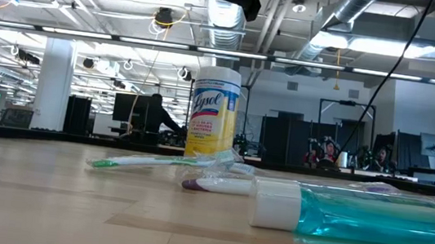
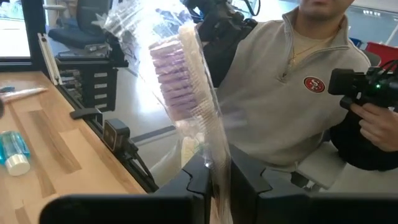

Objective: Pick & Place toothbrushing station
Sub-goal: Put the top purple toothbrush into the transparent organizer

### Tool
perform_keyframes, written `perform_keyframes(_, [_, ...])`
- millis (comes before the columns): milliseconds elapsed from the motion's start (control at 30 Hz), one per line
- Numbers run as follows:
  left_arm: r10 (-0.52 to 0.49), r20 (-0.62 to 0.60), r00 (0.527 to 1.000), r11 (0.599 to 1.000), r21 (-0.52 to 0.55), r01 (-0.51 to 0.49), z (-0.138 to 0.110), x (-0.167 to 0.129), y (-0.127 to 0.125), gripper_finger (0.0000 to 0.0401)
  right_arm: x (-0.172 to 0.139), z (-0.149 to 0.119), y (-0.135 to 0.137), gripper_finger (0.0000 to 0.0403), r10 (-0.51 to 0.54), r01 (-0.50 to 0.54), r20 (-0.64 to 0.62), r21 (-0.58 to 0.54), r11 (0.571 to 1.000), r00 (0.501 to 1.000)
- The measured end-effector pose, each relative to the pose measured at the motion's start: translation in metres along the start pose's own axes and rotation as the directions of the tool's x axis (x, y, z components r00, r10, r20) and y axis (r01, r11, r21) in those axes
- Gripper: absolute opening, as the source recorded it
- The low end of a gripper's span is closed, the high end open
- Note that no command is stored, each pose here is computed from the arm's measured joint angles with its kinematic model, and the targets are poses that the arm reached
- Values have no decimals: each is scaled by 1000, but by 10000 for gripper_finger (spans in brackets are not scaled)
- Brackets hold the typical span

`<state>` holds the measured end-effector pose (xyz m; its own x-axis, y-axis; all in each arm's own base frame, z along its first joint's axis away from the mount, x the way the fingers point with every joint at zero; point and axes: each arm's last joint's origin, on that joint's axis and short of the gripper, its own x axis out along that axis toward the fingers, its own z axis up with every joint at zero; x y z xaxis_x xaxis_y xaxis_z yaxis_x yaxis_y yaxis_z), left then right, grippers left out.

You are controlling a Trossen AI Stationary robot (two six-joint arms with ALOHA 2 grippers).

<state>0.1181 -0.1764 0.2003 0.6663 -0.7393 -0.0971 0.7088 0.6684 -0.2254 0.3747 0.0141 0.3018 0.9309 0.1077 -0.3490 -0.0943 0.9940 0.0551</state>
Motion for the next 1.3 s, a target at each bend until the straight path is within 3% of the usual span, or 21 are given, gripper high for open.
perform_keyframes(300, [4, -19, 1000, 1000, 4, -4, -4, 3, 1, 45, 0, 0, 0, 118, 0, 0, 0, 0, 1000, 1000])
perform_keyframes(1033, [3, -9, 1000, 1000, 4, -3, -3, 3, 0, 46, 0, 0, 0, 118, 0, 0, 0, -3, 1000, 1000])
perform_keyframes(1300, [30, -1, 1000, 1000, 5, -30, -3, 3, 1, 92, 0, 0, 0, 118, 0, 0, 0, -3, 1000, 1000])
